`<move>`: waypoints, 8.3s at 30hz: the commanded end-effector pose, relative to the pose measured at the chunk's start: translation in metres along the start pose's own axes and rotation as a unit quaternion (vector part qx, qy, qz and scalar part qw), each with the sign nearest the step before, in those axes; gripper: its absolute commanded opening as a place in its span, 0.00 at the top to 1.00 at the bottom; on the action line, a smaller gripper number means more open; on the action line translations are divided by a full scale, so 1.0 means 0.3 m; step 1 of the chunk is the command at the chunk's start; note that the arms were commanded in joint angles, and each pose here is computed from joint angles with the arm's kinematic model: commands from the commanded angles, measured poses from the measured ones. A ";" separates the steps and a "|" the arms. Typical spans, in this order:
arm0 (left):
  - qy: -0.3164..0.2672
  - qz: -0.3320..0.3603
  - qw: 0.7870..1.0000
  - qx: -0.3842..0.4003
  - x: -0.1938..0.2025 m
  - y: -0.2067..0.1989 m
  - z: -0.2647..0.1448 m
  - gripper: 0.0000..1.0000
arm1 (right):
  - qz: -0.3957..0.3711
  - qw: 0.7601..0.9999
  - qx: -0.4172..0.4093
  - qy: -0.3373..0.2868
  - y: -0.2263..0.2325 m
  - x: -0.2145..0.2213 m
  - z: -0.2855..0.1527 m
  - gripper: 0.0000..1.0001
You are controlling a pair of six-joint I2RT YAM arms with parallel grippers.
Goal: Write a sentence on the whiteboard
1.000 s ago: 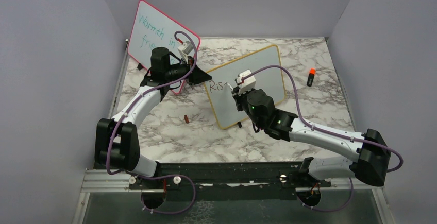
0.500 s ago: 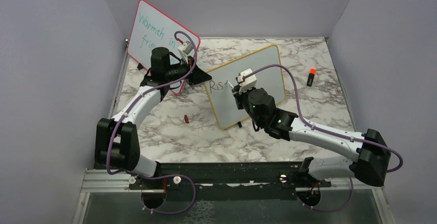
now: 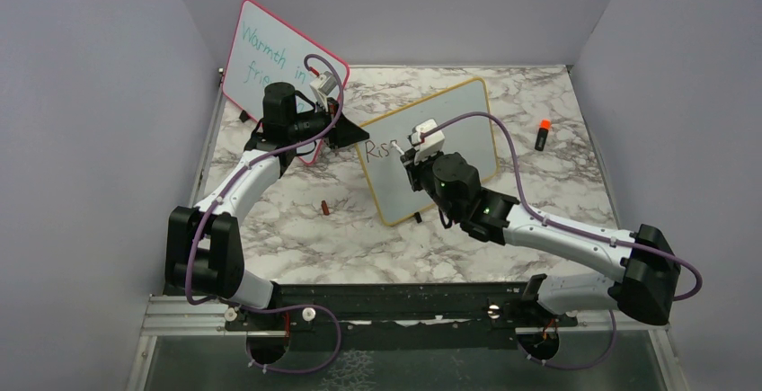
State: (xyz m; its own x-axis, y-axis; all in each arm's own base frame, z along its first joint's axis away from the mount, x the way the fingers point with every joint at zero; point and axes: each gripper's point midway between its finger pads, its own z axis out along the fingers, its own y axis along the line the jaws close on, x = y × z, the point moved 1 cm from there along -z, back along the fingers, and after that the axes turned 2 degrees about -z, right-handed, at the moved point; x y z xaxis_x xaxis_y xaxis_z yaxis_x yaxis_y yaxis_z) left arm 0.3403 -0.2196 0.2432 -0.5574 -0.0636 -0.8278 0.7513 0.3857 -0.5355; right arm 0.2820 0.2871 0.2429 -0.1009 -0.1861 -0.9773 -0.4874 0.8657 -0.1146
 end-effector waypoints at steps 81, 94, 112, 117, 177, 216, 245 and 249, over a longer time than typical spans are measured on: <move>0.034 -0.019 0.999 0.003 0.080 0.011 0.018 1.00 | 0.003 0.999 0.037 0.031 -0.093 0.069 -0.036 0.99; 0.038 -0.016 0.999 -0.005 0.082 0.019 0.016 1.00 | 0.001 0.998 0.058 -0.007 -0.167 -0.032 -0.123 0.99; 0.044 -0.017 0.999 -0.011 0.090 0.031 0.017 1.00 | -0.002 0.998 0.066 -0.024 -0.263 -0.027 -0.117 0.99; 0.045 -0.017 0.999 -0.010 0.091 0.030 0.017 1.00 | -0.004 0.998 0.060 -0.026 -0.258 -0.025 -0.104 0.99; 0.046 -0.017 0.999 -0.009 0.090 0.031 0.018 1.00 | -0.020 1.000 0.001 -0.001 -0.195 0.026 -0.025 0.99; 0.049 -0.015 0.999 -0.014 0.092 0.034 0.015 1.00 | -0.017 0.998 0.061 -0.026 -0.287 -0.024 -0.051 0.99; 0.050 -0.015 0.999 -0.015 0.093 0.037 0.016 1.00 | -0.011 0.999 0.030 0.016 -0.257 0.059 -0.049 0.99; 0.051 -0.016 0.998 -0.015 0.095 0.038 0.016 1.00 | -0.012 0.999 0.033 0.024 -0.260 0.075 -0.054 0.99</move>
State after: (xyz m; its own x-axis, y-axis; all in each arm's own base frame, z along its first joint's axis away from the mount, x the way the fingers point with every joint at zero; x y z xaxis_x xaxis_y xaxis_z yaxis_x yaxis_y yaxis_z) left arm 0.3411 -0.2190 0.2422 -0.5614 -0.0400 -0.8266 0.7521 0.3920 -0.5298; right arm 0.3085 0.2103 0.2329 -0.1192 -0.2376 -0.9640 -0.4224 0.8908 -0.1673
